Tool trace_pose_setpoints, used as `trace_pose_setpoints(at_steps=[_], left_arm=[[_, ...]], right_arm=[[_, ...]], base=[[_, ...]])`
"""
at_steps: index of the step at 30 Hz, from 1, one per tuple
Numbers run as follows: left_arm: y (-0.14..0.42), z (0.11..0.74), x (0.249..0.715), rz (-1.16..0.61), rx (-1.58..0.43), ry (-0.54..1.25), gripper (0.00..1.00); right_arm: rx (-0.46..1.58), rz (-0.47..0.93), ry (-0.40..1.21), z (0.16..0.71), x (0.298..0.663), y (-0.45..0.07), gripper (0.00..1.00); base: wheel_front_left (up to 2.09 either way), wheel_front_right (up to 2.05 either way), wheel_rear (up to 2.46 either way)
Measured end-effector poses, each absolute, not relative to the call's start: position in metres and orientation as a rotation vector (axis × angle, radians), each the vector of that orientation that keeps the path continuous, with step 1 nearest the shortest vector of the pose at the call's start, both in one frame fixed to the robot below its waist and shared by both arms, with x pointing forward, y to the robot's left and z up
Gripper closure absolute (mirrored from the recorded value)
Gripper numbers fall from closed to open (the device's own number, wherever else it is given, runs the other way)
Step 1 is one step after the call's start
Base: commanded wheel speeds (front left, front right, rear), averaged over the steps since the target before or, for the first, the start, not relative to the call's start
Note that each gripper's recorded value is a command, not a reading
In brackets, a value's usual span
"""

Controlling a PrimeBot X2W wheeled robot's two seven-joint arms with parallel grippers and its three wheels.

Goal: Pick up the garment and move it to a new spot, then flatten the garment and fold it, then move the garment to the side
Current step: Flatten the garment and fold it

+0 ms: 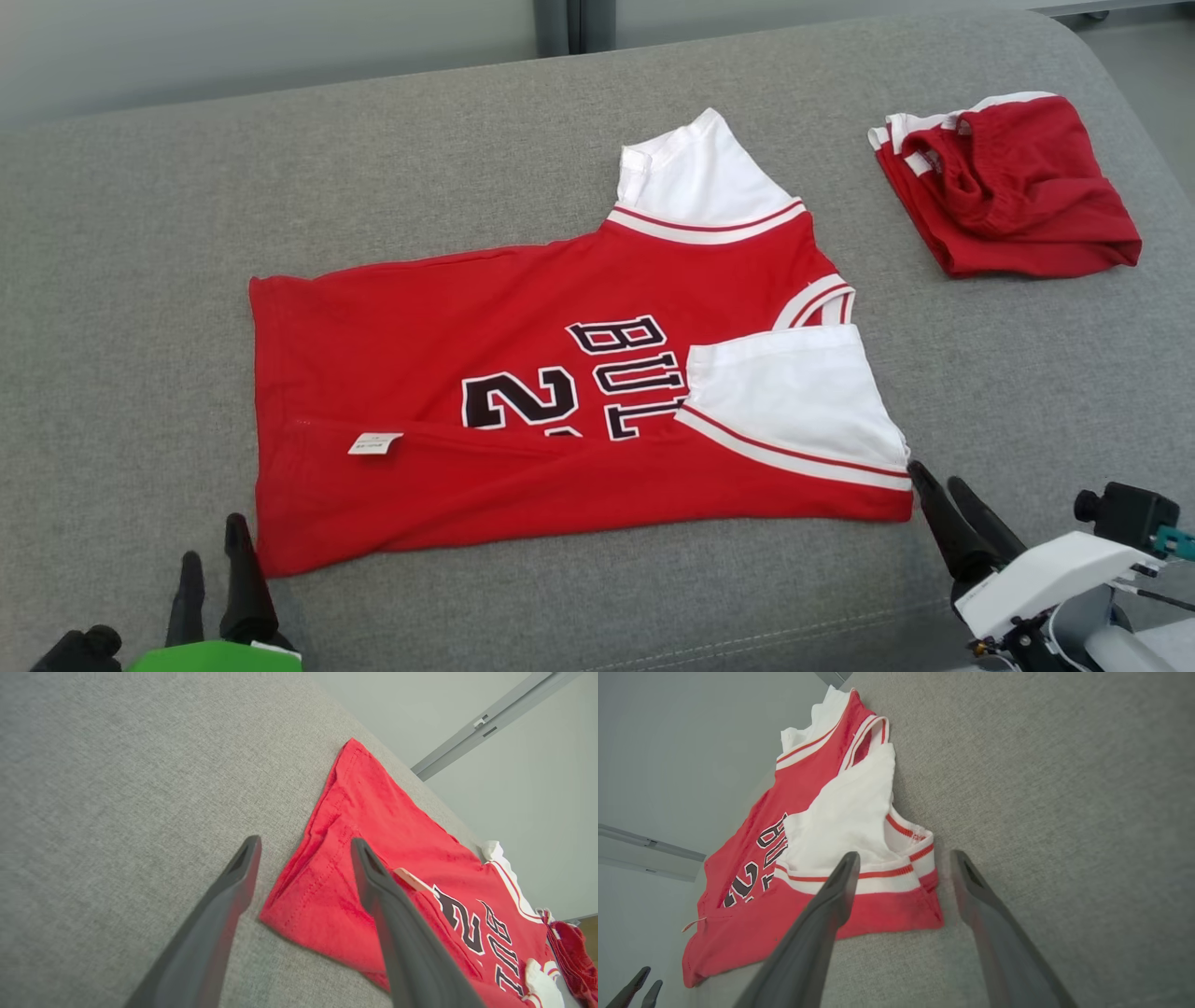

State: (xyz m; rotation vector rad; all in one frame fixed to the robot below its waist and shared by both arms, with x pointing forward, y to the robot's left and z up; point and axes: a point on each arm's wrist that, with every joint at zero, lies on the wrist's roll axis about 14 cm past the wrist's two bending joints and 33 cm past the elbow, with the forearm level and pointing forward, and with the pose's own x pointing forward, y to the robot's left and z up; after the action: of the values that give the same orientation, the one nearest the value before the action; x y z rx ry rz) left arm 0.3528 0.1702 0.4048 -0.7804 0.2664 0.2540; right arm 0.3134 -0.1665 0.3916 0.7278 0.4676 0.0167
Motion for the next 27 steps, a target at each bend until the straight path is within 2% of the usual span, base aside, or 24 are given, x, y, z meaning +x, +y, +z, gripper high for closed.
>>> trace_pose_setpoints(at_steps=[7,17,21,27], left_arm=[[0.188,0.415,0.358,0.250,-0.688,0.224,0.00],[0.126,0.466,0.432,-0.042,-0.558,0.125,0.00],[0.116,0.473,0.462,-0.078,-0.525,0.133,0.00],[0.116,0.443,0.487,-0.065,-0.497,0.261,0.00]], right_arm=[[0.648,-0.067,0.452,0.391,0.308,-0.207,0.00],[0.396,0.100,0.275,0.464,0.394,-0.225,0.00],[0.347,0.155,0.278,0.475,0.422,-0.217,0.00],[0.326,0.257,0.278,0.483,0.457,-0.190,0.00]], base=[[0.00,0.00,0.00],[0.00,0.00,0.00],[0.00,0.00,0.00],[0.00,0.00,0.00]])
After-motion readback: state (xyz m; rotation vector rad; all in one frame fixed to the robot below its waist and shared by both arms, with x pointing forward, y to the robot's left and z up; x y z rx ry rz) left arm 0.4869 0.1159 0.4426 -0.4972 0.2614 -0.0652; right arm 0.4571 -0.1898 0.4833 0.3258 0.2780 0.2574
